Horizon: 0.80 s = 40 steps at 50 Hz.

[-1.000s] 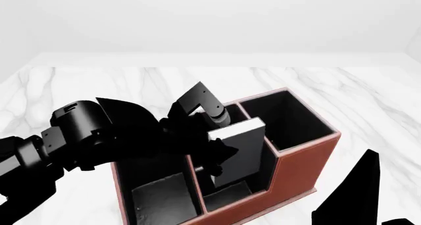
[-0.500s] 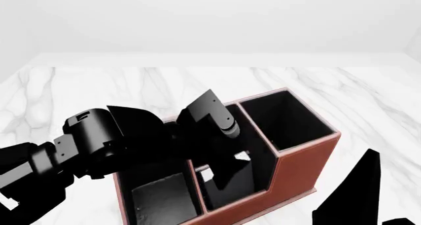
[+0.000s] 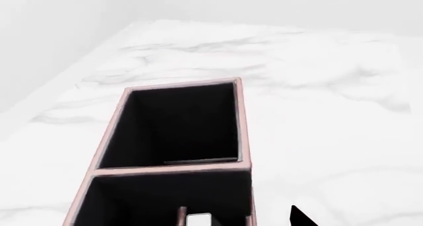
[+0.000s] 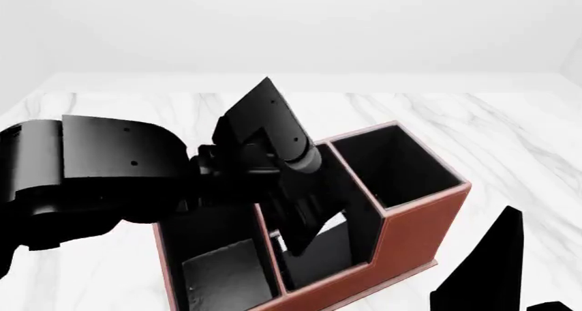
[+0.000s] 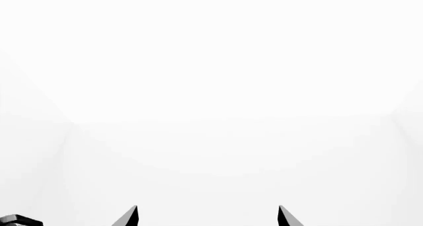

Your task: Pick up the book and place it in the back compartment of the caddy.

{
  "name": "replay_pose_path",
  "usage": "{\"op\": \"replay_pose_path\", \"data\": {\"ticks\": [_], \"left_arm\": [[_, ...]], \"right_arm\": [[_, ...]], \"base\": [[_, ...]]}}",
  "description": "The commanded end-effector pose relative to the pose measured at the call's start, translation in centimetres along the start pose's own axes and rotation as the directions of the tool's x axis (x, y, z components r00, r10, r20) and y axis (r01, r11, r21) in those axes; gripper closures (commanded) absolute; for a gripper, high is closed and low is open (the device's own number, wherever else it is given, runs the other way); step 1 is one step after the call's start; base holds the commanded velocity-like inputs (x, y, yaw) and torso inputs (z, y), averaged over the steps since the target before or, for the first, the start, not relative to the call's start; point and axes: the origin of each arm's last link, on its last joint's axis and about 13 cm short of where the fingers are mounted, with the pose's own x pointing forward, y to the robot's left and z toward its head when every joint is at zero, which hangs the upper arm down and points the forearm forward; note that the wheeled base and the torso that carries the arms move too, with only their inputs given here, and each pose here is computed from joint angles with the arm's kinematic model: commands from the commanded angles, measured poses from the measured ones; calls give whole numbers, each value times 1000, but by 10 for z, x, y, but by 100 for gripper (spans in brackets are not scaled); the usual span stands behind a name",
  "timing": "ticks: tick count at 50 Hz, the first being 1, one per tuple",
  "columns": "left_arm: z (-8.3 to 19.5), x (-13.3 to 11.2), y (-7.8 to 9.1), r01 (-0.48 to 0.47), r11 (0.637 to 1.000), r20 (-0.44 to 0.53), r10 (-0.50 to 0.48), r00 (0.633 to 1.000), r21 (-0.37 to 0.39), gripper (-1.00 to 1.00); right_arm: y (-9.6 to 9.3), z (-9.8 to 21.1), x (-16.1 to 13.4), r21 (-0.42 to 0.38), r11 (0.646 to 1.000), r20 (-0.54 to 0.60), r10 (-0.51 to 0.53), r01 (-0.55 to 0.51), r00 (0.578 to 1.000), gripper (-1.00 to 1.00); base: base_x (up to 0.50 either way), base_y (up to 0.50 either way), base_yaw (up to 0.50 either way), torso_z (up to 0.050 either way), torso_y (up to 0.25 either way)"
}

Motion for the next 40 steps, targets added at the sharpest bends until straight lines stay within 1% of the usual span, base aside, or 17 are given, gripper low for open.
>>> {"op": "replay_pose_path", "data": {"ticks": [1,11,15,16,18,20,24,27,28,32,34,35,36,37,38,39,40], "left_arm": [[25,-44,-21,-23,995,92,15,996,96,-100],[23,-78,-33,-103,989,211,79,974,106,-100],[10,-88,-36,-149,985,262,122,957,85,-100],[4,-90,-37,-184,977,256,151,955,110,-100],[-2,-94,-38,-179,979,268,149,952,93,-100],[-7,-99,-38,-238,967,286,203,936,91,-100],[-16,-109,-44,-277,957,344,232,910,88,-100],[-22,-118,-44,-341,939,379,301,875,40,-100],[-27,-122,-43,-399,915,378,350,857,58,-100],[-36,-128,-46,-455,891,408,411,816,13,-100],[-46,-128,-44,-541,841,407,493,769,2,-100],[-48,-128,-45,-552,834,422,499,757,5,-100],[-52,-132,-49,-552,832,463,509,725,-51,-100],[-53,-133,-49,-563,824,471,520,712,-60,-100],[-55,-135,-50,-578,809,496,546,675,-105,-100],[-56,-138,-51,-585,800,498,565,658,-135,-100],[-59,-140,-51,-638,758,505,607,614,-137,-100]], "right_arm": [[0,1,1,-24,1000,11,12,-11,1000,-100],[0,2,1,-23,1000,14,12,-12,1000,-100],[0,2,1,-24,1000,16,11,-11,1000,-100],[0,2,1,-23,1000,16,11,-11,1000,-100],[0,2,2,-23,1000,16,11,-11,1000,-100],[1,3,2,-24,1000,19,13,-12,1000,-100],[1,3,3,-23,1000,18,15,-15,1000,-100],[2,3,3,-22,1000,17,18,-17,1000,-100],[1,4,3,-22,1000,18,16,-16,1000,-100],[1,3,3,-21,1000,18,15,-15,1000,-100],[1,4,3,-22,1000,19,16,-16,1000,-100],[1,4,3,-22,1000,19,16,-15,1000,-100],[1,4,3,-23,1000,20,13,-13,1000,-100],[0,4,3,-23,1000,20,13,-13,1000,-100],[0,4,3,-24,1000,21,14,-13,1000,-100],[0,4,3,-24,1000,21,13,-13,1000,-100],[0,4,3,-25,1000,21,12,-12,1000,-100]], "base": [[0,0,0,0,0],[0,0,0,0,0],[0,0,0,0,0],[0,0,0,0,0],[0,0,0,0,0],[0,0,0,0,0],[0,0,0,0,0],[0,0,0,0,0],[0,0,0,0,0],[0,0,0,0,0],[0,0,0,0,0],[0,0,0,0,0],[0,0,0,0,0],[0,0,0,0,0],[0,0,0,0,0],[0,0,0,0,0],[0,0,0,0,0]]}}
